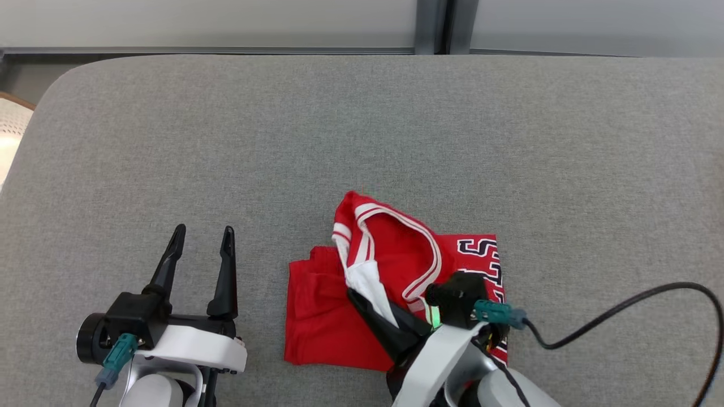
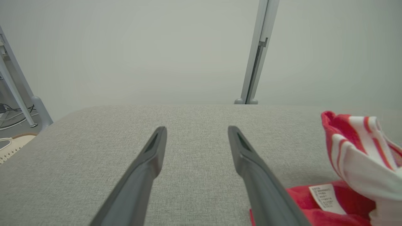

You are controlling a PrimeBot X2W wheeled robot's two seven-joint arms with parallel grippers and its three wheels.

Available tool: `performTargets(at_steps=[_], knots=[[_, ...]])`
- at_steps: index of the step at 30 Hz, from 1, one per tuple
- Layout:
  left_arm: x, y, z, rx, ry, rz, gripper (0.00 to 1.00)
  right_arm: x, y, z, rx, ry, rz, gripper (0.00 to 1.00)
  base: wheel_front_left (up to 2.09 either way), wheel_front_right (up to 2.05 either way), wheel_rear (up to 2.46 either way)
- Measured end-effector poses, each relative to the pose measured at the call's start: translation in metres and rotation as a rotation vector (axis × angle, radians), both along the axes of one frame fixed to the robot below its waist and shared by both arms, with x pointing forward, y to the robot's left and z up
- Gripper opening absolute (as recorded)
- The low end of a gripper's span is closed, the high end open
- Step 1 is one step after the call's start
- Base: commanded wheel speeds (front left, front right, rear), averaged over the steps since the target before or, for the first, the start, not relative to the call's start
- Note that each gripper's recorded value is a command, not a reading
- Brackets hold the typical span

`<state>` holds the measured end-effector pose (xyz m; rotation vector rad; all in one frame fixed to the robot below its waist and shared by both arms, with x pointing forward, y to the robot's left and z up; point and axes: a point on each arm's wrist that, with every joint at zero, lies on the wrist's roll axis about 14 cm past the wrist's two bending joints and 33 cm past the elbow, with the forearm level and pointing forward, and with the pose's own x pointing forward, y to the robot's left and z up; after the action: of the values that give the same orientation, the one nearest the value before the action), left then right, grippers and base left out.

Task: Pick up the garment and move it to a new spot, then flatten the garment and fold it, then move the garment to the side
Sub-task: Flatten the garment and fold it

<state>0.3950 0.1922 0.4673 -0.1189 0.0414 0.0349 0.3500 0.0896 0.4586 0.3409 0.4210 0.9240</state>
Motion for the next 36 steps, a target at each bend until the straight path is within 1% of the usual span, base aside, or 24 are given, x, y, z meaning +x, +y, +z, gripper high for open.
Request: performTargets(at_steps=[4, 5, 6, 7, 8, 11, 16, 19, 22, 24, 27, 28, 32, 36], knots=[[0.000, 0.003, -0.002, 0.002, 0.007, 0.008, 1.00, -0.008, 0.013, -0.017, -0.010, 0.042, 0.048, 0.00, 0.00, 0.00, 0.00], [0.000, 0.003, -0.002, 0.002, 0.007, 0.008, 1.00, -0.008, 0.013, -0.017, -0.010, 0.042, 0.048, 0.09, 0.00, 0.00, 0.00], [0.000, 0.003, -0.003, 0.001, 0.011, 0.011, 1.00, -0.008, 0.014, -0.022, -0.017, 0.047, 0.054, 0.39, 0.00, 0.00, 0.00], [-0.001, 0.003, -0.005, 0.001, 0.014, 0.013, 1.00, -0.008, 0.015, -0.026, -0.028, 0.050, 0.060, 0.73, 0.00, 0.00, 0.00], [-0.001, 0.004, -0.006, 0.000, 0.018, 0.014, 1.00, -0.007, 0.016, -0.027, -0.026, 0.043, 0.062, 1.00, 0.00, 0.00, 0.00], [0.001, 0.003, -0.007, -0.003, 0.020, 0.016, 1.00, -0.002, 0.023, -0.015, 0.021, -0.007, 0.066, 1.00, 0.00, 0.00, 0.00], [0.002, 0.003, -0.008, 0.004, 0.022, 0.014, 1.00, 0.013, 0.029, 0.026, 0.139, -0.143, 0.039, 1.00, 0.00, 0.00, 0.00], [0.002, 0.003, -0.007, 0.008, 0.019, 0.010, 1.00, 0.029, 0.021, 0.052, 0.203, -0.231, -0.019, 1.00, 0.00, 0.00, 0.00], [0.003, 0.003, -0.006, 0.014, 0.018, 0.008, 1.00, 0.054, -0.003, 0.070, 0.221, -0.313, -0.121, 1.00, 0.00, 0.00, 0.00], [0.002, 0.003, -0.006, 0.016, 0.018, 0.006, 1.00, 0.073, -0.033, 0.076, 0.199, -0.365, -0.213, 1.00, 0.00, 0.00, 0.00], [0.003, 0.002, -0.003, 0.023, 0.008, 0.002, 1.00, 0.092, -0.087, 0.070, 0.129, -0.403, -0.360, 1.00, 0.00, 0.00, 0.00], [0.003, 0.001, -0.002, 0.025, 0.004, 0.000, 1.00, 0.097, -0.120, 0.065, 0.077, -0.416, -0.443, 1.00, 0.00, 0.00, 0.00], [0.001, 0.001, 0.000, 0.029, 0.002, -0.005, 1.00, 0.095, -0.181, 0.054, -0.042, -0.419, -0.583, 1.00, 0.00, 0.00, 0.00], [-0.002, 0.001, 0.003, 0.039, -0.008, -0.013, 1.00, 0.079, -0.223, 0.046, -0.138, -0.409, -0.669, 1.00, 0.00, 0.00, 0.00]])
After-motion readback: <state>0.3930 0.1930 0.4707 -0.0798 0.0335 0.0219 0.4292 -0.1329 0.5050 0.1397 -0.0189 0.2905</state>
